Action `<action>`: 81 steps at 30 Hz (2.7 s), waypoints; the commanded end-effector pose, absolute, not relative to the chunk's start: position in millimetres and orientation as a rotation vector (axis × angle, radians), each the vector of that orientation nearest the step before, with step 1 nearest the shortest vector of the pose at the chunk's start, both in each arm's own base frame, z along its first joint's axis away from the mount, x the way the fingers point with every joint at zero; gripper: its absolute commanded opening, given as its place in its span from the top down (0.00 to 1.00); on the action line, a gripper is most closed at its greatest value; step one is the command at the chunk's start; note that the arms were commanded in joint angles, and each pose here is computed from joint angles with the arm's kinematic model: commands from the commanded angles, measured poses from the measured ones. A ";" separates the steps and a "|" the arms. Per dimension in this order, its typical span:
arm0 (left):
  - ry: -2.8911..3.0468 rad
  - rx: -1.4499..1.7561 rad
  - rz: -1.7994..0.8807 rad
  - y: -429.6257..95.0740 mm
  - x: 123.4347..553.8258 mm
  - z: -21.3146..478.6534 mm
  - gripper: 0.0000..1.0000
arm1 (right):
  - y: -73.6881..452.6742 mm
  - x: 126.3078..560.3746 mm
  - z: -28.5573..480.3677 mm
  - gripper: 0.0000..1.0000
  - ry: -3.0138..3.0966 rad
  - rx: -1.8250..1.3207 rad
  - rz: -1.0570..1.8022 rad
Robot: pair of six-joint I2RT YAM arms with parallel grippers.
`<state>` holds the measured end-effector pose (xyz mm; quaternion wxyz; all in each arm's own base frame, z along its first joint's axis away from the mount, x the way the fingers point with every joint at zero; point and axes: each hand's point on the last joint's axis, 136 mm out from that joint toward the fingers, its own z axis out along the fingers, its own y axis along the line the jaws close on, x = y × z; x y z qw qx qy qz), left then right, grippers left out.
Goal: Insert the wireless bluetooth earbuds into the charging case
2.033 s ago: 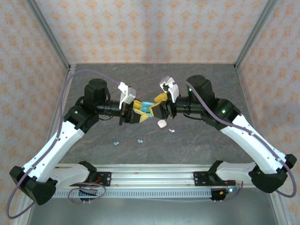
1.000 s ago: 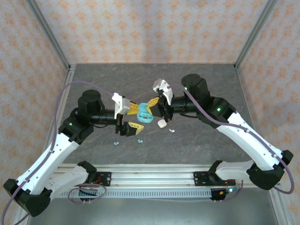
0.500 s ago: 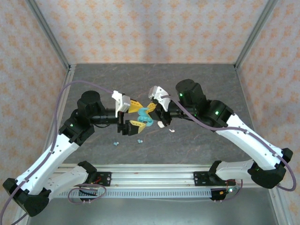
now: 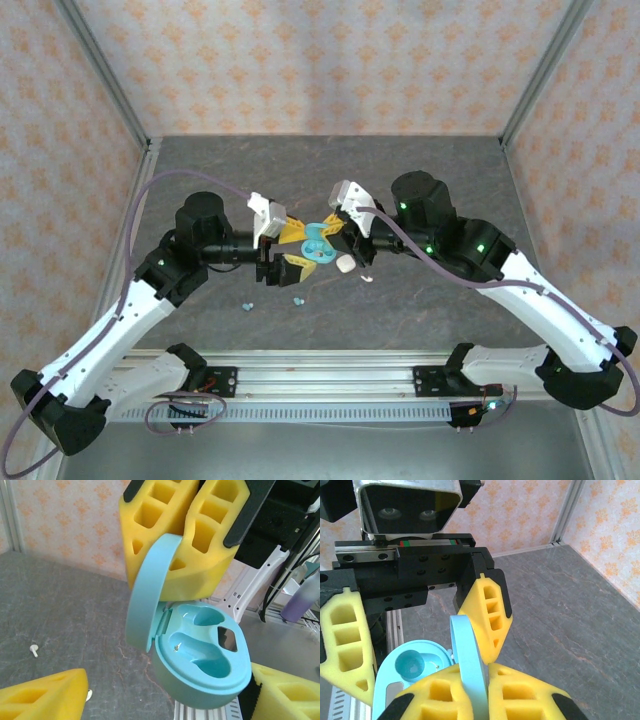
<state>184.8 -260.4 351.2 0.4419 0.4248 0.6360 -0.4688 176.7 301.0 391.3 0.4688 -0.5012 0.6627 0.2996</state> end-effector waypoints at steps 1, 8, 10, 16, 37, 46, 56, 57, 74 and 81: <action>1.536 1.073 -1.186 -264.5 181.2 362.1 0.24 | 304.8 175.3 399.7 1.00 1.573 -1.230 0.740; 1.508 1.120 -1.209 -269.6 174.6 363.3 0.23 | 307.0 177.3 395.0 1.00 1.586 -1.237 0.738; 1.499 1.126 -1.208 -270.2 174.0 364.5 0.23 | 307.3 177.9 393.3 1.00 1.590 -1.240 0.735; 1.491 1.121 -1.196 -269.5 174.6 367.5 0.24 | 307.7 177.2 388.4 1.00 1.597 -1.252 0.734; 1.502 1.139 -1.210 -270.2 170.6 365.3 0.55 | 306.3 174.8 385.6 1.00 1.599 -1.254 0.743; 1.523 1.162 -1.222 -269.9 166.9 361.4 0.76 | 305.2 172.1 387.6 0.90 1.594 -1.241 0.762; 1.694 1.061 -1.123 -260.7 183.8 340.9 0.82 | 306.7 170.4 409.8 0.68 1.611 -1.130 0.865; 1.723 1.041 -1.105 -258.3 187.0 335.8 0.83 | 306.5 170.2 413.3 0.66 1.620 -1.107 0.884; 2.034 0.647 -0.863 -178.6 211.8 281.7 0.78 | 270.1 200.2 349.8 0.54 2.115 -0.505 0.887; 2.045 0.582 -0.823 -166.9 226.0 298.3 0.78 | 278.7 190.1 277.5 0.58 2.298 -0.417 0.827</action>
